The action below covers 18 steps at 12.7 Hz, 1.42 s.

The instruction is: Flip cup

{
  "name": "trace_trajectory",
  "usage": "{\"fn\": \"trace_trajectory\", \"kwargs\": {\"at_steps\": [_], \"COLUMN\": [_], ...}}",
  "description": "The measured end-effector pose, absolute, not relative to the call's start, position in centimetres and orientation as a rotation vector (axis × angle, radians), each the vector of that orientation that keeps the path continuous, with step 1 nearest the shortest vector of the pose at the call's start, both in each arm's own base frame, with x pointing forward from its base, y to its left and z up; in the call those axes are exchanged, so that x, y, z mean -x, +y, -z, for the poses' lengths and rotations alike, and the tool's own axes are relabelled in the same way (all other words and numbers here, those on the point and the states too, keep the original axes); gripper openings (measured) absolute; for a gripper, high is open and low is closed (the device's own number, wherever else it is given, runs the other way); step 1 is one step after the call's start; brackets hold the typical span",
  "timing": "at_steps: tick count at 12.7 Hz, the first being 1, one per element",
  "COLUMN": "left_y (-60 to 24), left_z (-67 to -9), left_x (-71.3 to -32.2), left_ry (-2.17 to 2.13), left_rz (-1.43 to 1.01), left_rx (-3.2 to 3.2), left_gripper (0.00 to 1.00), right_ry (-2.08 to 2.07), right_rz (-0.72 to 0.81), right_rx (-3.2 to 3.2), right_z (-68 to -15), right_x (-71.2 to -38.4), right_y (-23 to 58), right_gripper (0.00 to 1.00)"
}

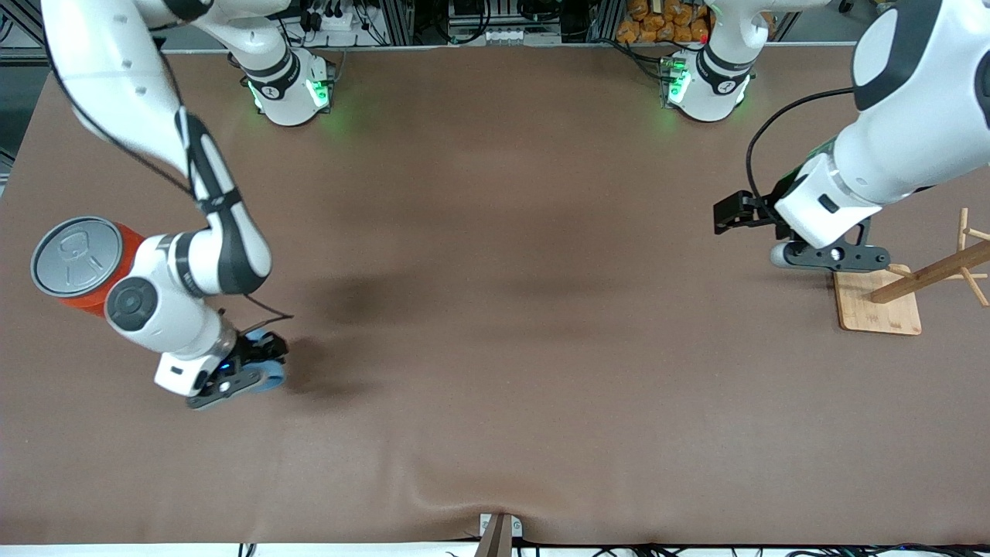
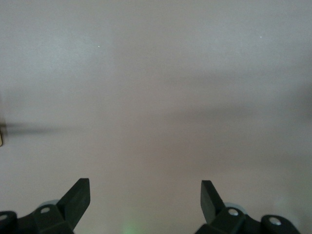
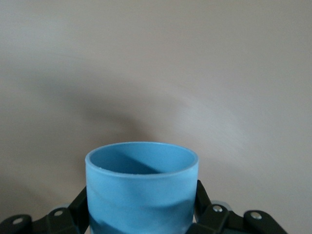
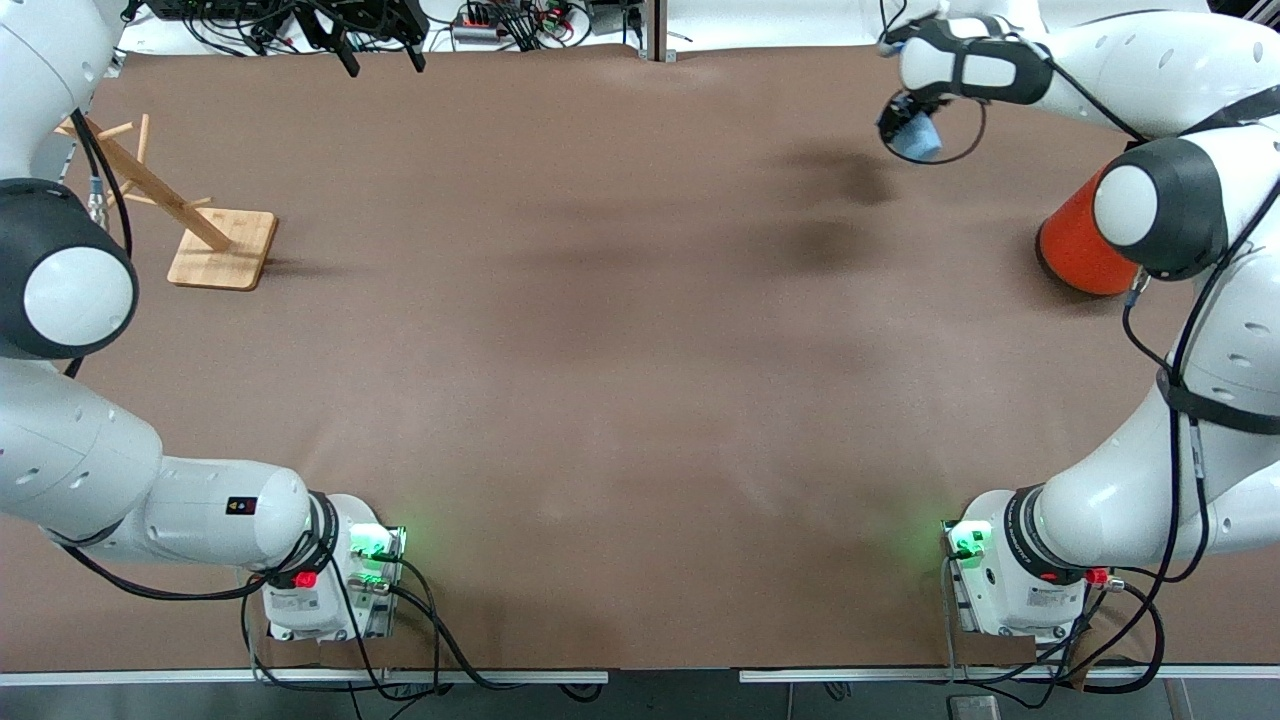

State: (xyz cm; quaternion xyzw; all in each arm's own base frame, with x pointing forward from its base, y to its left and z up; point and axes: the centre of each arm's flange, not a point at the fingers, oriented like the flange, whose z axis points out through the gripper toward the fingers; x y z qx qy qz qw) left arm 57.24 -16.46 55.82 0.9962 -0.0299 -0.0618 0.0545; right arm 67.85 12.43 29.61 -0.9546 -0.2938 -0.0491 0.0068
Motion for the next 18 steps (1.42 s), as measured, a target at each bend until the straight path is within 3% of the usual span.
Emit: {"fn": "trace_trajectory", "kwargs": {"at_steps": [2,5,8,16,18], "left_y": [-16.8,-16.1,-15.6,-14.5,-14.9], "left_z": [-54.5,-50.2,-46.1,-34.0,-29.9], "left_x": [-57.2,-57.4,-57.2,-58.4,-58.0], "left_ry": [-0.084,0.021,0.128,0.17,0.141], "left_rz": [0.232,0.345,0.424,0.489,0.469], "left_rx": [-2.997,-2.845,-2.701,-2.415,-2.312], "left_gripper": [1.0,1.0,1.0,1.0,1.0], "right_ry": [-1.284,-1.648,-1.924,-2.213,-2.212], "right_rz": [0.199,0.259,0.368,0.336,0.358], "right_rx": [2.834,2.619,2.434,2.223,2.22], "right_z": [-31.5,-31.0,-28.6,-20.2,-21.0], "right_x": [-65.5,-58.7,-53.6,-54.1,-54.4], "right_y": [23.0,38.1,46.5,48.9,49.2], "right_gripper": [0.82,0.82,0.82,0.82,0.99]}}
